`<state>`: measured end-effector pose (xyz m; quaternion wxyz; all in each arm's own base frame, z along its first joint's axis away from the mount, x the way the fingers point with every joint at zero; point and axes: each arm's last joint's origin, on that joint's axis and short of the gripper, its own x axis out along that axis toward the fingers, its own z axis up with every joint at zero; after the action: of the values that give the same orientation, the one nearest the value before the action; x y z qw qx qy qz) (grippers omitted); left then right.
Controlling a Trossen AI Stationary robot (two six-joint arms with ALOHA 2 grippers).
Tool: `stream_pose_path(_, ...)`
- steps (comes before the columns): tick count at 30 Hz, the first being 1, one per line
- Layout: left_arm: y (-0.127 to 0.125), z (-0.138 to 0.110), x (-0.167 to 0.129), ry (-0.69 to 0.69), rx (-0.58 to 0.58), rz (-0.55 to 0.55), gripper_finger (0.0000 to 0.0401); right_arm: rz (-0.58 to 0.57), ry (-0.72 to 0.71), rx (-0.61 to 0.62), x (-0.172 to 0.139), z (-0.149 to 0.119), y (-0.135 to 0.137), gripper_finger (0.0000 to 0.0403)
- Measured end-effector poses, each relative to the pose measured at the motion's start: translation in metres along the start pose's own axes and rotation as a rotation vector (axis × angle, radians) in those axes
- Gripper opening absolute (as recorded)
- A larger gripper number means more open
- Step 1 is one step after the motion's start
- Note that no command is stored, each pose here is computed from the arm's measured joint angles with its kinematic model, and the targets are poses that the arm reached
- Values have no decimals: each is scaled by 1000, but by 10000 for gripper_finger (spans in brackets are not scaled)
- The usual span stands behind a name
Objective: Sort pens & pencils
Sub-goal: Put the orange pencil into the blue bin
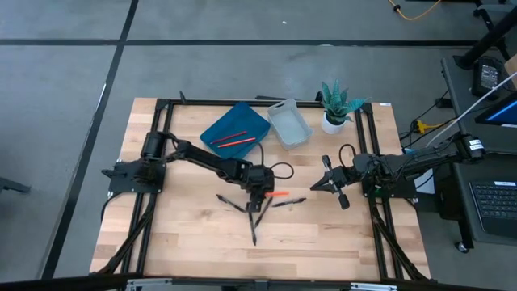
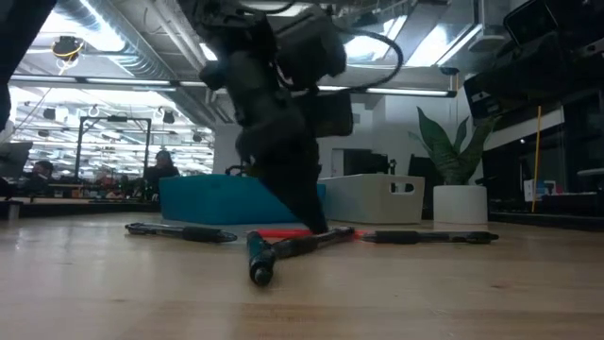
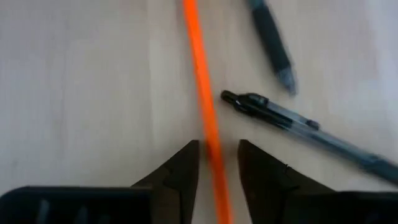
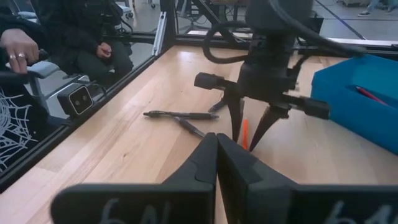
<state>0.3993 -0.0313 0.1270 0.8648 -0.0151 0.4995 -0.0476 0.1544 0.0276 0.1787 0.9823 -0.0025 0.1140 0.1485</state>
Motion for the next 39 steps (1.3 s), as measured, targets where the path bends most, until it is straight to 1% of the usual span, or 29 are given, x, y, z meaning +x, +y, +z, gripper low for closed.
stream_pose_path(2,2,2,9,18,-6,-27,105,0,5,2,0,0,0,12)
stream_pose_path(6,6,8,19,86,-19,-38,105,2,8,3,0,-1,0,12)
stream_pose_path(13,5,13,16,100,-15,-37,105,10,13,8,0,-1,0,12)
stream_pose_path(15,5,13,16,102,3,-44,105,14,14,8,0,-1,1,12)
stream_pose_path(25,5,12,15,118,-1,-50,103,44,15,18,1,-1,6,12)
stream_pose_path(29,5,12,15,118,-2,-47,88,47,16,17,1,-1,6,12)
stream_pose_path(39,6,10,15,133,-2,-25,27,46,15,17,1,-1,6,12)
